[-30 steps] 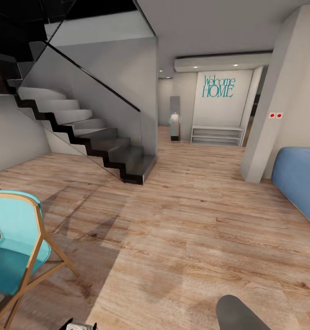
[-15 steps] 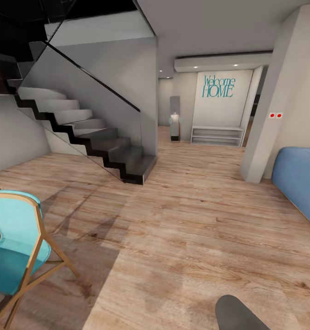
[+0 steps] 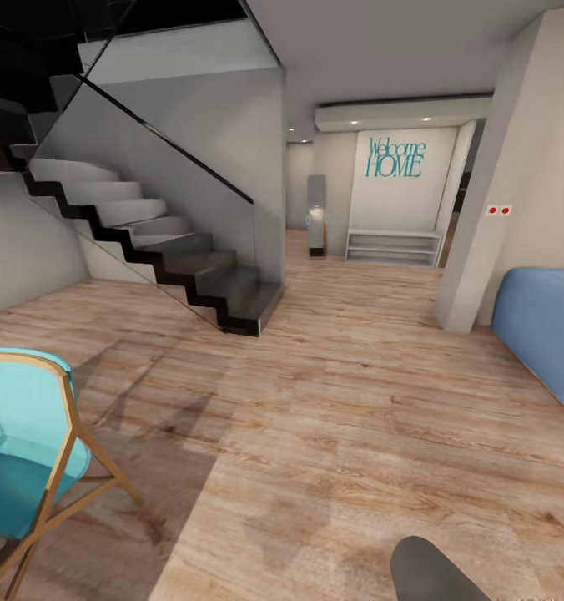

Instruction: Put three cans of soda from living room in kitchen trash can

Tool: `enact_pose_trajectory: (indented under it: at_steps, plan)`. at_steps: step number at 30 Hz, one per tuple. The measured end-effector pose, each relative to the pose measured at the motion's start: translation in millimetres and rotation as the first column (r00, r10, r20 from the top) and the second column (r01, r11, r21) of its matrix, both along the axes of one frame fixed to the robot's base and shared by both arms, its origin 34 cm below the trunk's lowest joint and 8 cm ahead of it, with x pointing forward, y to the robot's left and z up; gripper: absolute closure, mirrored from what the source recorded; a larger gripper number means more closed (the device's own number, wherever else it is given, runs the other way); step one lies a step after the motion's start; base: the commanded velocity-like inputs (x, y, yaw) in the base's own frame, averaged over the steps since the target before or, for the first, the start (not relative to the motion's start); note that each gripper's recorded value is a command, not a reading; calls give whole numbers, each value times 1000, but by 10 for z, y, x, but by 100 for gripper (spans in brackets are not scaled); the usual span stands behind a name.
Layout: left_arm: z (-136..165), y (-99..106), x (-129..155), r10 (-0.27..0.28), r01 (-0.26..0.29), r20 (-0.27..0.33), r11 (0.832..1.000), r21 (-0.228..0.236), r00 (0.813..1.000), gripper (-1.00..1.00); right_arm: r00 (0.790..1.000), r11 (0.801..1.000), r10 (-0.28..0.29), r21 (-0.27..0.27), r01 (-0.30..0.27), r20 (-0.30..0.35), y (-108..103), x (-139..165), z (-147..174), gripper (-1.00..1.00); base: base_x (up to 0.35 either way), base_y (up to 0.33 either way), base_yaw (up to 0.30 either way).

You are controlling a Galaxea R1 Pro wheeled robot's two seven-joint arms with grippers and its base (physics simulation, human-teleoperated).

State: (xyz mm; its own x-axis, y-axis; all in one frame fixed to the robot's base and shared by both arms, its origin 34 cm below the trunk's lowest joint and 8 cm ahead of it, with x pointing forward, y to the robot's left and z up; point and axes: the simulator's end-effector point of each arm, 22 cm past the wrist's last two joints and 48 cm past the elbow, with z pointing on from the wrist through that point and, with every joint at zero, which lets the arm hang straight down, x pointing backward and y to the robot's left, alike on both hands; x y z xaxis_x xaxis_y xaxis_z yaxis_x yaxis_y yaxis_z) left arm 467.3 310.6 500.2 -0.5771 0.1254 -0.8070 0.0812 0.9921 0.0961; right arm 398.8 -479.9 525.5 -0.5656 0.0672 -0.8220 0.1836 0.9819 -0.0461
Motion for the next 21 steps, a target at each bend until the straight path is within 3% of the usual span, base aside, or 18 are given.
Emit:
enact_pose_trajectory:
  at_steps: [10, 21]
  plan:
    - [10, 0, 9, 0, 0, 3, 1000, 0, 1000, -100, 1000, 1000, -18, 5, 18, 7, -13, 4, 8, 100, -13, 0, -217]
    - [7, -1, 10, 0, 0, 1, 1000, 0, 1000, -100, 1000, 1000, -14, 5, 14, 6, -1, 8, 4, 100, -256, 100, -53]
